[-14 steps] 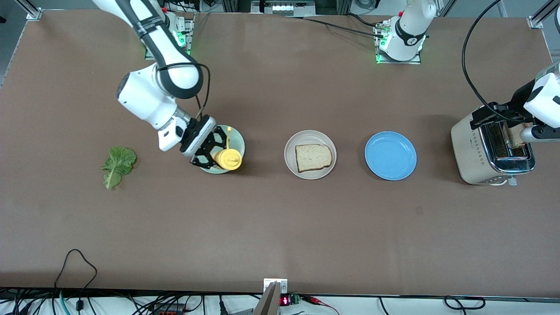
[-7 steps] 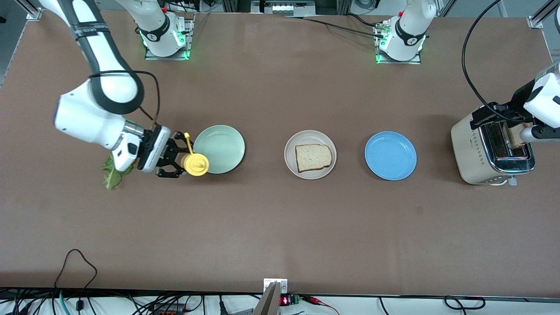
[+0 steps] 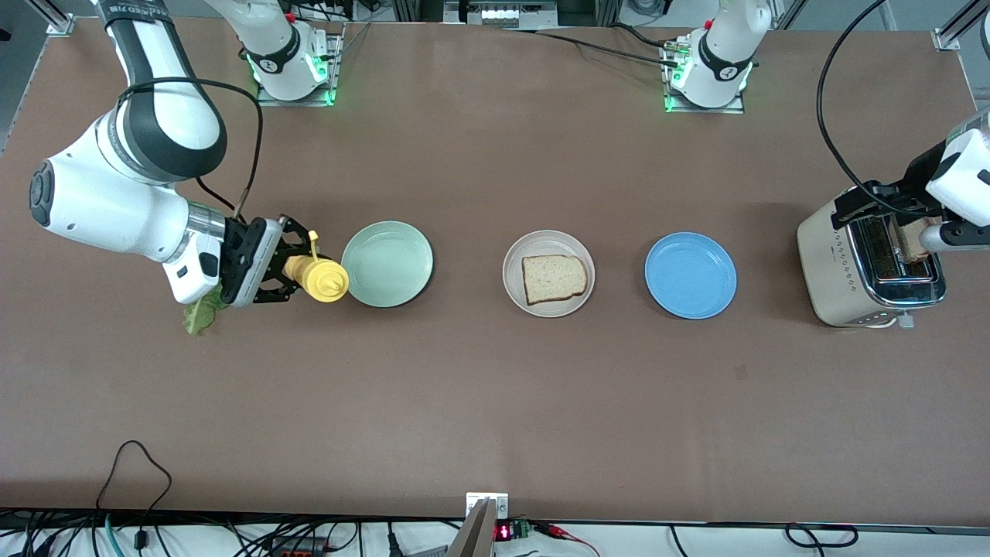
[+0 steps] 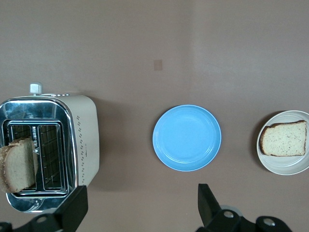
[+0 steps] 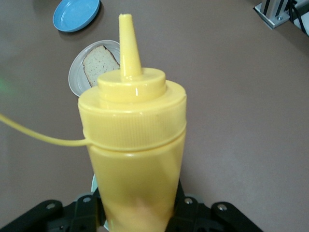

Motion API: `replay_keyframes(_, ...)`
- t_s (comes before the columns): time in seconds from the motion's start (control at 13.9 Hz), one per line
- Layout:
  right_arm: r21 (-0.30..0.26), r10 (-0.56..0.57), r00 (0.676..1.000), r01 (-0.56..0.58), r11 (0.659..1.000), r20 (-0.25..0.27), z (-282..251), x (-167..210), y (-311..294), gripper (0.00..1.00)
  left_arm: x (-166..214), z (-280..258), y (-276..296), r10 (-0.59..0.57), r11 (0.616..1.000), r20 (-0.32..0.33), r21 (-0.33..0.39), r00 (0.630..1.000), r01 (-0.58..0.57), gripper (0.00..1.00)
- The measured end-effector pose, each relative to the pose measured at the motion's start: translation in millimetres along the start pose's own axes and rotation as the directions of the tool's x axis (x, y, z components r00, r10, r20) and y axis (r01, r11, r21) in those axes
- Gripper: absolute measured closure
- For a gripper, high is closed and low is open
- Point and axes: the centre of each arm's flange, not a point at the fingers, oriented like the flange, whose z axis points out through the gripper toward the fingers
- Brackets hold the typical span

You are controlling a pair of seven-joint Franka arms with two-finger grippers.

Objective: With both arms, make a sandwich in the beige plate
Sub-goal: 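Lift the yellow bottle and carry it toward the beige plate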

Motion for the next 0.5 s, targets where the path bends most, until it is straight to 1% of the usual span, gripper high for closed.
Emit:
replay_keyframes(0.14,-0.019,0.046,0.997,-0.045,0.999,0.062,8,8,-10,0.48,0,0,-1,-0.001,1.0,0.0,0.0,1.0,0.001,0.0)
replay_keyframes(0.29,-0.043,0.095,0.988,-0.091,0.995,0.122,22,27,-32,0.48,0,0,-2,-0.004,1.0,0.0,0.0,1.0,0.004,0.0)
replay_keyframes(0.5,-0.077,0.133,0.973,-0.121,0.99,0.187,45,56,-71,0.48,0,0,-8,-0.016,1.0,0.0,0.0,1.0,0.016,0.0)
